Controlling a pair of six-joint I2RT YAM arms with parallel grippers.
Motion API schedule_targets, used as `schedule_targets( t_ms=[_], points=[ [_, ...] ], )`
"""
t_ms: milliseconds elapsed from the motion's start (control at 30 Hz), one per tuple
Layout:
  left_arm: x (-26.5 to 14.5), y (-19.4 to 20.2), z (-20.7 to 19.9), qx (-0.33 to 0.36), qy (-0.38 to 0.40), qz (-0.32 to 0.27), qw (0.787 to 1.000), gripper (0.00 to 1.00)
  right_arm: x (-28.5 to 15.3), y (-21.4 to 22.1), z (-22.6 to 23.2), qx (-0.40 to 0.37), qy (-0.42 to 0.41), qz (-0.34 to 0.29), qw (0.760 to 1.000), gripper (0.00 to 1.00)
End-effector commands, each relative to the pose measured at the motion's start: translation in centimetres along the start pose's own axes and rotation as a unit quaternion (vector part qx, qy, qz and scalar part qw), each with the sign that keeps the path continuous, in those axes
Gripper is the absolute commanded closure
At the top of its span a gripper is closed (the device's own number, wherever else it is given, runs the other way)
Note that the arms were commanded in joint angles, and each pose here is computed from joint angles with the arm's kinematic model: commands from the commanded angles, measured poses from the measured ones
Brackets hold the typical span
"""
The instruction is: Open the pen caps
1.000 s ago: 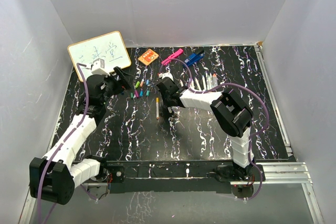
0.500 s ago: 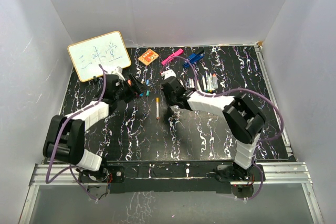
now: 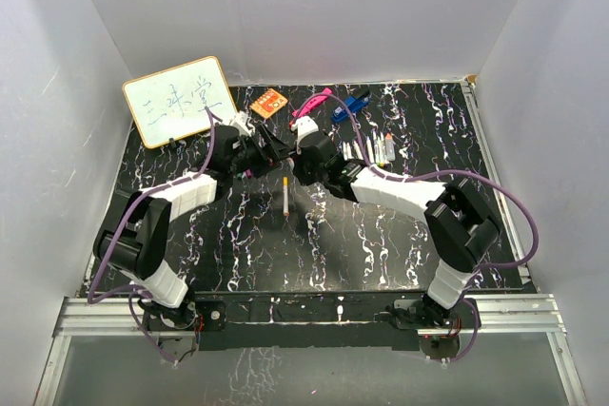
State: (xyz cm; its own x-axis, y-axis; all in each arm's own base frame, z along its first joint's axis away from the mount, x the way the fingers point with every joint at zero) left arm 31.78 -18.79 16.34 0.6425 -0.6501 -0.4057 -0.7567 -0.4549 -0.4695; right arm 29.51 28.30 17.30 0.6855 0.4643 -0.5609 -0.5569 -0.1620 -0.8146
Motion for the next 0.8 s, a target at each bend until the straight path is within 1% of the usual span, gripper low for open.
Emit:
schedule_targets(
  t_ms=[0,167,233,400,600,767],
  points=[
    [0.7,-0.75,-1.66,0.004,0.032,-0.008,0.999,0.21,-1.55,-2.44,0.8,0.002,-0.038,-0.058,0.998,1.0],
    [1.22,-0.41,-1.74,0.004,0.035,-0.002,0.999,0.24,-2.11,-2.53,0.98,0.0,-0.052,-0.065,0.997,1.0],
    [1.37,-0.37,-1.83,0.005,0.036,-0.001,0.999,0.27,-2.27,-2.61,1.04,-0.002,-0.056,-0.067,0.996,1.0],
    [1.53,-0.39,-1.93,0.004,0.038,-0.004,0.999,0.38,-2.35,-2.47,1.18,-0.007,-0.068,-0.064,0.996,1.0],
    [1.61,-0.37,-1.93,0.003,0.038,-0.005,0.999,0.54,-2.22,-2.11,1.32,-0.013,-0.075,-0.058,0.995,1.0],
    [1.58,-0.38,-1.97,0.002,0.04,-0.006,0.999,0.6,-2.21,-2.02,1.26,-0.014,-0.076,-0.058,0.995,1.0]
  ],
)
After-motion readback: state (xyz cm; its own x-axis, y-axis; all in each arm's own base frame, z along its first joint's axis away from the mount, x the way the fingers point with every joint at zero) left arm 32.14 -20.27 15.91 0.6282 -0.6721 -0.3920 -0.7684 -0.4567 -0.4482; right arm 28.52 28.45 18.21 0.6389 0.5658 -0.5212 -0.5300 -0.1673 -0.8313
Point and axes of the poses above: each gripper's point midway between its finger pads, its own x axis out along the fingers, its own z axis along the line the jaws close on, y = z × x, the point moved 9 cm from there along -x, back along the fingers, and after that the axes turned 4 degrees about x, right-handed, at the moved point
